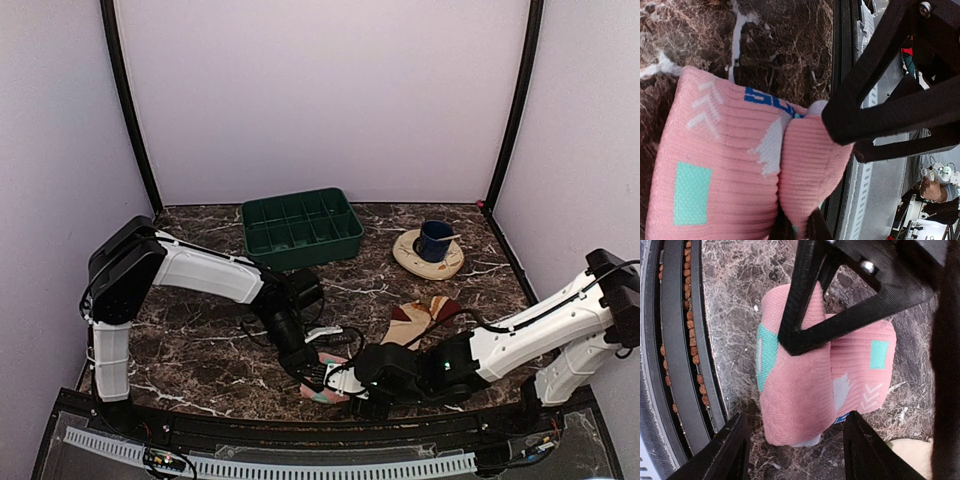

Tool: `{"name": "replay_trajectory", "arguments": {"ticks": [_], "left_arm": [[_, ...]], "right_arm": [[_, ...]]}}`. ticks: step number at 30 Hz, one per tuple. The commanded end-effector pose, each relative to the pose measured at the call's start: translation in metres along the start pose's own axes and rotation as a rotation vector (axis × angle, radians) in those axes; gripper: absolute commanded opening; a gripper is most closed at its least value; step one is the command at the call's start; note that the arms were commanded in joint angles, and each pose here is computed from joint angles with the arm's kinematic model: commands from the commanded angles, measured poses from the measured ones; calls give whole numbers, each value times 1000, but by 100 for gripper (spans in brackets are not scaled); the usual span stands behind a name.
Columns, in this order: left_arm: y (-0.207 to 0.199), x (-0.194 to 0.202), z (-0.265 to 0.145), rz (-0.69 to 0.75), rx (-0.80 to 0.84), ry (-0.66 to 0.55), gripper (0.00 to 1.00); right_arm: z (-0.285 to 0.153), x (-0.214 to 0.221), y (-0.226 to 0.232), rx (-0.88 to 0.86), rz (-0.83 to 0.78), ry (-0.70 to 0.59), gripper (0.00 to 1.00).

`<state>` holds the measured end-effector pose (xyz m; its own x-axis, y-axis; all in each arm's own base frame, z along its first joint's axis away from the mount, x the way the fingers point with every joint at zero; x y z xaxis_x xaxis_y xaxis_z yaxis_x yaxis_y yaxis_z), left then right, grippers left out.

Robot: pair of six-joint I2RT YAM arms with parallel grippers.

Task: Roll the socks
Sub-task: Roll the sock at the center of the board.

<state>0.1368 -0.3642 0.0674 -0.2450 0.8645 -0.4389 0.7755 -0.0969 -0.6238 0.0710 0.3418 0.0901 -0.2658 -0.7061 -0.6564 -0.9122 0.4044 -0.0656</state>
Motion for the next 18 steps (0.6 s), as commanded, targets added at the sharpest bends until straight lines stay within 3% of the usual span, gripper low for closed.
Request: {"name": "replay_trajectory", "arguments": {"ticks": [1,12,18], "left_arm": [[3,12,3,-50,20,62,0],[5,12,5,-51,43,75,0],[4,14,6,-49,51,77,0]], "right_arm": [[4,-7,7,21,-84,9,59],[22,-5,10,48,-163,73,58],[31,1,8,63,-180,103,53]]}}
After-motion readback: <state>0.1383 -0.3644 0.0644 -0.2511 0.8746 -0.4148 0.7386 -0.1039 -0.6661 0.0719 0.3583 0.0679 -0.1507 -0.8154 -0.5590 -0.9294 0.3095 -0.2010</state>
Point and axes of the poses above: each gripper's point midway between its finger pads, its own z axis out along the fingers, its own y axis along the line the jaws close on, x = y × z, the point moved 4 cm from there along -z, back along the fingers, and after that the axes turned 14 degrees about z, right-handed, at the moved point
